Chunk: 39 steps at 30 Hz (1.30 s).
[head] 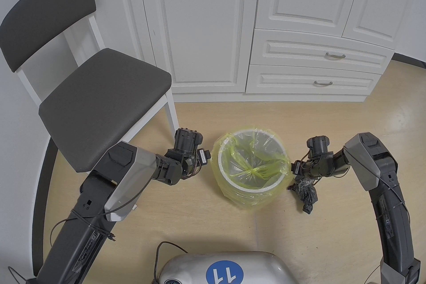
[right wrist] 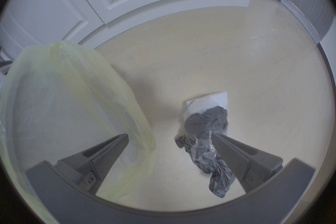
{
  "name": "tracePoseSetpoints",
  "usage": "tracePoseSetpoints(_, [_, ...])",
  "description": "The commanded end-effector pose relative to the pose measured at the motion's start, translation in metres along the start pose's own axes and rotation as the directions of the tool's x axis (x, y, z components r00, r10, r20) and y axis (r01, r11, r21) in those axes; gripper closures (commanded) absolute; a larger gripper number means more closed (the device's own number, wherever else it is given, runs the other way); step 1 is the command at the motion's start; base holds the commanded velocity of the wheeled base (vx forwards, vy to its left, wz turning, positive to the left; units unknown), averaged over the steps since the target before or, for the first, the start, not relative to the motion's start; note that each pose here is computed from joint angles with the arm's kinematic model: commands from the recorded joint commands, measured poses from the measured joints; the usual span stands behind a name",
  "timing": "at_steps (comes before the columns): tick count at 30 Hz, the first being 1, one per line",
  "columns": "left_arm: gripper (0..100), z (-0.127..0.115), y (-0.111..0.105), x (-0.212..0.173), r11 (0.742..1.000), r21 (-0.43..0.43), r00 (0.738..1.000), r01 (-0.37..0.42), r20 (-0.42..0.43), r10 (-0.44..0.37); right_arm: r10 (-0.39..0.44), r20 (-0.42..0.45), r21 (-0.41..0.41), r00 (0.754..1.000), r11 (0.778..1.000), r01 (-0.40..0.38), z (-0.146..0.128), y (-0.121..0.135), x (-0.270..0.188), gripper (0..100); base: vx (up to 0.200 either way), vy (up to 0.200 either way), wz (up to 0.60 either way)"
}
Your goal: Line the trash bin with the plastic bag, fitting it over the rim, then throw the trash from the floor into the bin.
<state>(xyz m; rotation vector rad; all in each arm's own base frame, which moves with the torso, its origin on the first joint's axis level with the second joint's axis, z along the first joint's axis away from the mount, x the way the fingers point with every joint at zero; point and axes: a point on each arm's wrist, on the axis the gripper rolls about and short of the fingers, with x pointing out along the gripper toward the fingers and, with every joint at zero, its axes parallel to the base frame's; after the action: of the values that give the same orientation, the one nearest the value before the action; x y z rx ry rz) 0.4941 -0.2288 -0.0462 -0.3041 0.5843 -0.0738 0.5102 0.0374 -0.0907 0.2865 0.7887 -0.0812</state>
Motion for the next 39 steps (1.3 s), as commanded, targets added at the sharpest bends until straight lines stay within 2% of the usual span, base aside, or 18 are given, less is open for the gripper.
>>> tracePoseSetpoints(1, [0,0.016,0.011,-0.004,1.0,-0.019,1.0,-0.017,0.024,0.018,0.021,0.011,-0.033,1.0,0.999,-0.02,-0.004,0.005,0.014,0,0.0,0.0,0.0])
tracePoseSetpoints(2, [0,0.018,0.014,-0.003,0.999,-0.029,0.999,-0.021,0.028,0.021,0.021,0.011,-0.033,1.0,0.999,-0.02,-0.004,0.005,0.014,0,0.0,0.0,0.0])
tracePoseSetpoints(4, [0,0.019,0.018,-0.002,0.999,-0.031,0.999,-0.027,0.027,0.028,0.038,0.068,-0.068,0.997,0.997,-0.034,-0.001,0.009,0.03,0,0.0,0.0,0.0])
tracePoseSetpoints(6, [0,0.019,0.02,-0.001,0.999,-0.033,0.999,-0.03,0.026,0.031,0.024,0.02,-0.097,1.0,0.995,-0.022,-0.02,0.005,0.042,0,0.0,0.0,0.0])
tracePoseSetpoints(10, [0,0.02,0.022,-0.001,0.998,-0.043,0.999,-0.035,0.028,0.036,0.046,0.011,-0.157,0.999,0.987,-0.044,-0.018,0.008,0.04,0,0.0,0.0,0.0])
tracePoseSetpoints(17, [0,0.023,0.021,-0.001,0.999,-0.049,0.998,-0.02,0.054,0.023,0.071,0.002,-0.153,0.997,0.986,-0.07,-0.018,0.007,0.04,0,0.0,0.0,0.0])
tracePoseSetpoints(20, [0,0.022,0.02,-0.007,0.999,-0.038,0.999,-0.02,0.043,0.022,0.061,0.019,-0.132,0.998,0.99,-0.058,-0.016,0.006,0.04,0,0.0,0.0,0.0])
tracePoseSetpoints(22, [0,0.019,0.018,-0.018,1.0,-0.017,1.0,-0.025,0.011,0.025,0.049,0.072,-0.048,0.996,0.998,-0.045,-0.002,0.0,0.035,0,0.0,0.0,0.0])
tracePoseSetpoints(23, [0,0.02,0.015,-0.025,1.0,-0.012,1.0,-0.022,0.002,0.022,0.045,0.103,0.031,0.994,0.998,-0.048,0.011,-0.003,0.028,0,0.0,0.0,0.0])
tracePoseSetpoints(25, [0,0.024,0.014,-0.041,1.0,0.01,1.0,-0.025,-0.018,0.025,0.052,0.15,0.146,0.987,0.987,-0.074,0.035,-0.002,0.011,0,0.0,0.0,0.0])
tracePoseSetpoints(27, [0,0.027,0.014,-0.06,0.998,0.054,0.999,-0.011,-0.04,0.013,0.047,0.149,0.214,0.988,0.974,-0.079,0.044,-0.009,-0.003,0,0.0,0.0,0.0])
tracePoseSetpoints(31, [0,0.027,0.021,-0.091,0.995,0.096,0.999,0.031,-0.017,-0.029,0.056,0.103,0.239,0.993,0.968,-0.08,0.041,-0.015,-0.022,0,0.0,0.0,0.0])
tracePoseSetpoints(33, [0,0.016,0.03,-0.108,0.99,0.134,0.999,0.041,0.001,-0.042,0.081,0.097,0.265,0.992,0.959,-0.104,0.042,-0.016,-0.033,0,0.0,0.0,0.0])
tracePoseSetpoints(35, [0,0.003,0.036,-0.123,0.984,0.17,0.998,0.059,0.021,-0.064,0.098,0.135,0.302,0.986,0.944,-0.135,0.04,-0.017,-0.037,0,0.0,0.0,0.0])
tracePoseSetpoints(38, [0,-0.009,0.041,-0.136,0.98,0.179,0.994,0.084,0.059,-0.096,0.108,0.196,0.339,0.975,0.925,-0.171,0.038,-0.021,-0.039,0,0.0,0.0,0.0])
tracePoseSetpoints(39, [0,-0.017,0.042,-0.144,0.977,0.18,0.988,0.112,0.085,-0.129,0.112,0.229,0.36,0.967,0.913,-0.192,0.033,-0.024,-0.04,0,0.0,0.0,0.0])
